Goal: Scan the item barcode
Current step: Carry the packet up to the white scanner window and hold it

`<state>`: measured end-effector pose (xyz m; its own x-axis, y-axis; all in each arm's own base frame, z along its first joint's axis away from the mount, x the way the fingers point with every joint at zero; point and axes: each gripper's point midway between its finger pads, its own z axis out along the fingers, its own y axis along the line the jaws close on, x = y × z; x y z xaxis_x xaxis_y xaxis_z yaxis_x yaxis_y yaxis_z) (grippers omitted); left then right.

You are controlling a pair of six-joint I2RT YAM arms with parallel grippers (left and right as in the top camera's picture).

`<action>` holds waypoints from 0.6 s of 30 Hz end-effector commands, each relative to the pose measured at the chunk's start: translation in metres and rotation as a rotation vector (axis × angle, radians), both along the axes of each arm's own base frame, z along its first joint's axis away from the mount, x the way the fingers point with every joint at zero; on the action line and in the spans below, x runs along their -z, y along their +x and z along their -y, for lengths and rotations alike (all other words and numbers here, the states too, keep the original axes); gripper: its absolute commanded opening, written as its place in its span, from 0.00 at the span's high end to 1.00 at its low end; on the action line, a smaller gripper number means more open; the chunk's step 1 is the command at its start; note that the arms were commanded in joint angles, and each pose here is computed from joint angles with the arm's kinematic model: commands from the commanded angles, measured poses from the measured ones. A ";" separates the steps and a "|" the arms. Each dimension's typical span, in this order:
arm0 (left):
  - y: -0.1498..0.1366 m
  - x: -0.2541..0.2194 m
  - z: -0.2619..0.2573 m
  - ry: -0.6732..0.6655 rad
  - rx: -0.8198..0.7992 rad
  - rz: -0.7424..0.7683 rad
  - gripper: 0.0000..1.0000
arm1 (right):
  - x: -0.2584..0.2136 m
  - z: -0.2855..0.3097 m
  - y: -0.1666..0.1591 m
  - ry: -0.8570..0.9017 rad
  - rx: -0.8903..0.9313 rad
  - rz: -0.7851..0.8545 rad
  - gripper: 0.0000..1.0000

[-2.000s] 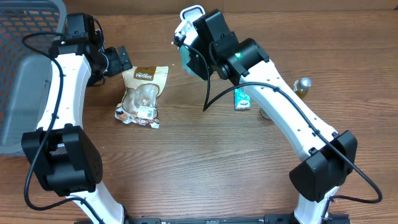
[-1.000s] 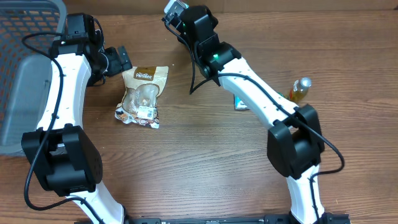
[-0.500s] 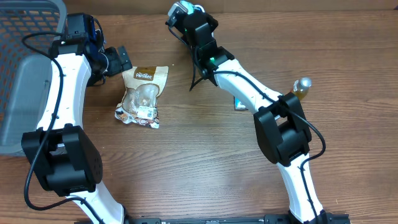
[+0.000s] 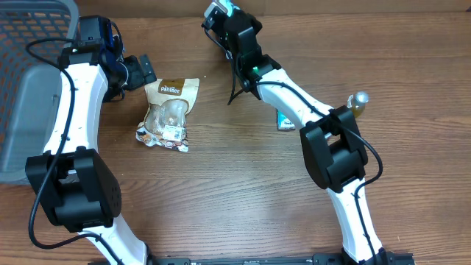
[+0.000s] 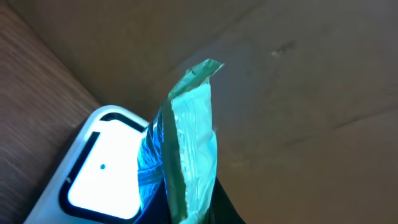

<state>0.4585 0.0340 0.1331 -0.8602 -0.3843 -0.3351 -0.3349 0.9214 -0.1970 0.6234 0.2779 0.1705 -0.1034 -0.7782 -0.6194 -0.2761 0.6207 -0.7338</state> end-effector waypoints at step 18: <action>0.004 -0.011 0.002 0.012 0.011 0.030 0.00 | 0.047 -0.018 -0.013 0.079 -0.074 -0.181 0.96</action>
<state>0.4585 0.0340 0.1331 -0.8602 -0.3843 -0.3351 -0.3349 0.9214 -0.1970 0.6135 0.2883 0.1284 -0.1556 -0.7643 -0.6259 -0.4056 0.6271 -0.6650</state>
